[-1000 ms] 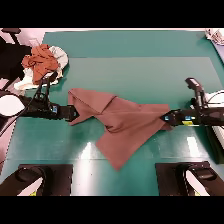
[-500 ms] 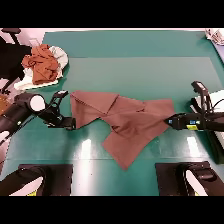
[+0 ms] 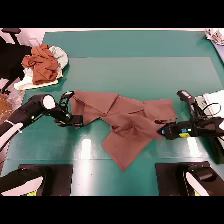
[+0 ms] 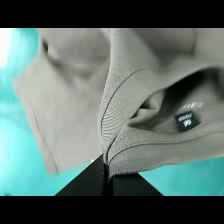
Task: Fold the shirts.
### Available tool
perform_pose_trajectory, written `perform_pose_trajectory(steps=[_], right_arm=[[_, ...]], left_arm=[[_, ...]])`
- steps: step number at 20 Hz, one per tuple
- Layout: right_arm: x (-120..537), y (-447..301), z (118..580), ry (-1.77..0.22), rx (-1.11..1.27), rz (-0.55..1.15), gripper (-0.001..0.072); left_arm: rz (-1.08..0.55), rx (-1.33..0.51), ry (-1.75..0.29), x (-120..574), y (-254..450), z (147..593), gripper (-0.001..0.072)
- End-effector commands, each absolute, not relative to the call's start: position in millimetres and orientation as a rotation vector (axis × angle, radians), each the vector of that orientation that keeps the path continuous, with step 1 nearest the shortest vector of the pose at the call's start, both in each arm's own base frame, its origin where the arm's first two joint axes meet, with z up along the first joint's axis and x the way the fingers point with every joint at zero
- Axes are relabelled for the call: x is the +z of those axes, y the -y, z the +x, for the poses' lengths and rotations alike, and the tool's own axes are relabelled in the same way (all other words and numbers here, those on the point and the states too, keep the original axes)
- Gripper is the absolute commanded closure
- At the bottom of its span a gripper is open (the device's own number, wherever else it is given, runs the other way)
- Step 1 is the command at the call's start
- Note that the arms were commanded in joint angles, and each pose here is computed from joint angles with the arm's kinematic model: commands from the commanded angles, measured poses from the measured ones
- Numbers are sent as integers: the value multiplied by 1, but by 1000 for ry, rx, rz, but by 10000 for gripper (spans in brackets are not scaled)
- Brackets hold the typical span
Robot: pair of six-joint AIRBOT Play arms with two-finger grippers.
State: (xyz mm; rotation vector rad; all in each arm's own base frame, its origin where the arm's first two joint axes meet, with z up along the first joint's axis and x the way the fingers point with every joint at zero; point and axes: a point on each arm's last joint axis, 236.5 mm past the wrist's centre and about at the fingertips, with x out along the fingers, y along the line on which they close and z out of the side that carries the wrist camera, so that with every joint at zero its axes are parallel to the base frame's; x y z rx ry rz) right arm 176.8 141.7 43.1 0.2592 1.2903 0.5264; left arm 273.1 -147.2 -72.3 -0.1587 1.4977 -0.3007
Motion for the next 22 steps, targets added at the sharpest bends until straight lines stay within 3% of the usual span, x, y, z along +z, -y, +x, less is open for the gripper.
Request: perform_pose_trajectory(steps=[1, 4, 10, 11, 13, 14, 18, 22], right_arm=[[27, -128, 149, -1434, 455, 190, 694], [21, -118, 141, -1486, 379, 181, 693], [19, -114, 124, -1570, 338, 205, 682], [20, -115, 123, -1572, 342, 210, 628], [20, -116, 123, -1574, 336, 221, 336], [23, -116, 125, -1567, 335, 221, 275], [61, -110, 169, -1357, 308, 192, 265], [88, -62, 229, -1096, 126, 52, 264]], left_arm=[[-169, -295, -1472, -77, 149, 282, -3], [-180, -290, -1436, -76, 150, 291, 119], [-183, -289, -1420, -75, 151, 294, 123], [-183, -289, -1420, -75, 151, 294, 123], [-183, -288, -1420, -75, 150, 294, 123], [-183, -288, -1421, -75, 150, 294, 123], [-183, -288, -1415, -75, 151, 296, 123], [-203, -267, -1405, -75, 150, 299, 124]])
